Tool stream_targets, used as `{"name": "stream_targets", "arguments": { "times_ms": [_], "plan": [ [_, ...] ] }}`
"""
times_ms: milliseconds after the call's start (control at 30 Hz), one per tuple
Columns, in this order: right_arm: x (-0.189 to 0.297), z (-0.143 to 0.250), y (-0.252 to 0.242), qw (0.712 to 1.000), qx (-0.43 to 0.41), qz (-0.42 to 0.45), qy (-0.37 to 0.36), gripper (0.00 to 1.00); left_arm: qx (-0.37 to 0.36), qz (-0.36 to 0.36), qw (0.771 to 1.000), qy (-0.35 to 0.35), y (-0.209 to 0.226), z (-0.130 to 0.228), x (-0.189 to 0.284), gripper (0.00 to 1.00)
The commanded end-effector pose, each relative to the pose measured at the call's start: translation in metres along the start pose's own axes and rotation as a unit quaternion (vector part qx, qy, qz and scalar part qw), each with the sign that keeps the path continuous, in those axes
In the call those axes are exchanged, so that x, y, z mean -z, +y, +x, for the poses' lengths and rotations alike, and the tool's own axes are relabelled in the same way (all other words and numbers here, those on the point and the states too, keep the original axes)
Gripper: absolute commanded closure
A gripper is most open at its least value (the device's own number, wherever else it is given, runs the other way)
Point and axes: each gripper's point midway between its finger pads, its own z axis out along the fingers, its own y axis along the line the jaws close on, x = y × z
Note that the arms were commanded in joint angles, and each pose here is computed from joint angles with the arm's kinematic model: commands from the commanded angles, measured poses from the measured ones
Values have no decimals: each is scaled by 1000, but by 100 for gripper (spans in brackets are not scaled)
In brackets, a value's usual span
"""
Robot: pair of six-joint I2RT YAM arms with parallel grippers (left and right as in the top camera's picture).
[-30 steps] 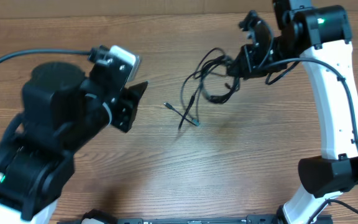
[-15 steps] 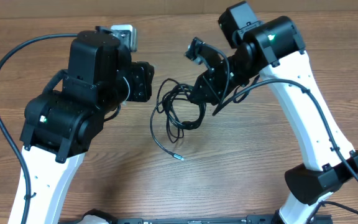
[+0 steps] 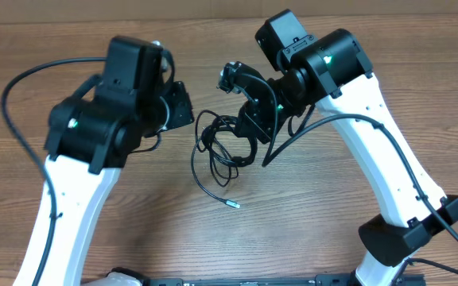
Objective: Untangle cables
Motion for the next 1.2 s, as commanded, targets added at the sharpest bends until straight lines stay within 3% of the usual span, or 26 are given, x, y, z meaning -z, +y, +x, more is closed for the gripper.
{"name": "stream_targets", "arguments": {
  "times_ms": [0,133,300,500,600,833,1167],
  "plan": [
    [25,-17,4,997,42,47,-39,96,20,19,999,46,-10,4,-24,86],
    [35,-24,5,995,51,58,-57,96,25,22,996,78,-13,9,-44,81],
    [39,-25,2,994,54,72,-59,96,30,48,994,90,-17,5,-50,56],
    [39,-25,2,994,54,72,-59,96,14,51,995,83,-9,-2,-49,41],
    [41,-25,4,994,55,72,-61,96,-2,51,996,78,-7,-5,-49,39],
    [56,-27,33,993,68,24,-96,96,-170,75,982,37,-14,-20,-50,36],
    [73,-28,70,987,77,-46,-133,96,-246,82,966,15,-19,-27,-50,35]
  ]
}}
